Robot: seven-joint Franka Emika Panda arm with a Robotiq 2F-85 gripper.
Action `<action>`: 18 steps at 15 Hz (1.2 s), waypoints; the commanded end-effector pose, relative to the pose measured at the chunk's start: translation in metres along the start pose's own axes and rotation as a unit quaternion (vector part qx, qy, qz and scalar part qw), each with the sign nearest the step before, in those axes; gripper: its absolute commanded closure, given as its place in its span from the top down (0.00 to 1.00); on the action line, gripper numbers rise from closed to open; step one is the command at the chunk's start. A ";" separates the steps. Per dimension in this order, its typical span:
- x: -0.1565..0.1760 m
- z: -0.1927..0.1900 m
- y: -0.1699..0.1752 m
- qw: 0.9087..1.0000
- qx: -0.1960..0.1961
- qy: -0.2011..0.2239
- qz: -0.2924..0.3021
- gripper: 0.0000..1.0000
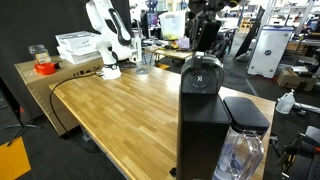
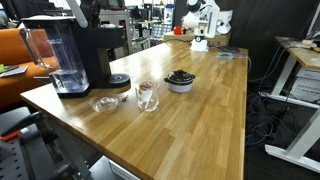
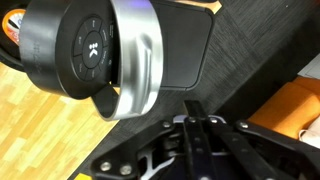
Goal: Close the coffee maker
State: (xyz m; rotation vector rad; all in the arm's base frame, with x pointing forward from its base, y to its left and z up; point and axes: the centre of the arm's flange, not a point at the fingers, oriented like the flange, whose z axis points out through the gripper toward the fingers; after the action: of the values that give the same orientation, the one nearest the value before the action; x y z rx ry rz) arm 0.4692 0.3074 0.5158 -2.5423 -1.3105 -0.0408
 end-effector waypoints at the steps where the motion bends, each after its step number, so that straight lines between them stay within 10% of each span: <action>1: -0.005 -0.001 0.005 1.000 -0.017 -0.011 0.010 0.00; 18: -0.014 -0.003 0.025 0.998 -0.044 -0.024 0.044 0.00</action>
State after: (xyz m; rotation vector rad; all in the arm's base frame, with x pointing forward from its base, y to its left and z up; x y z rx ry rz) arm 0.4764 0.2920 0.5087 -2.6512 -1.2642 -0.0198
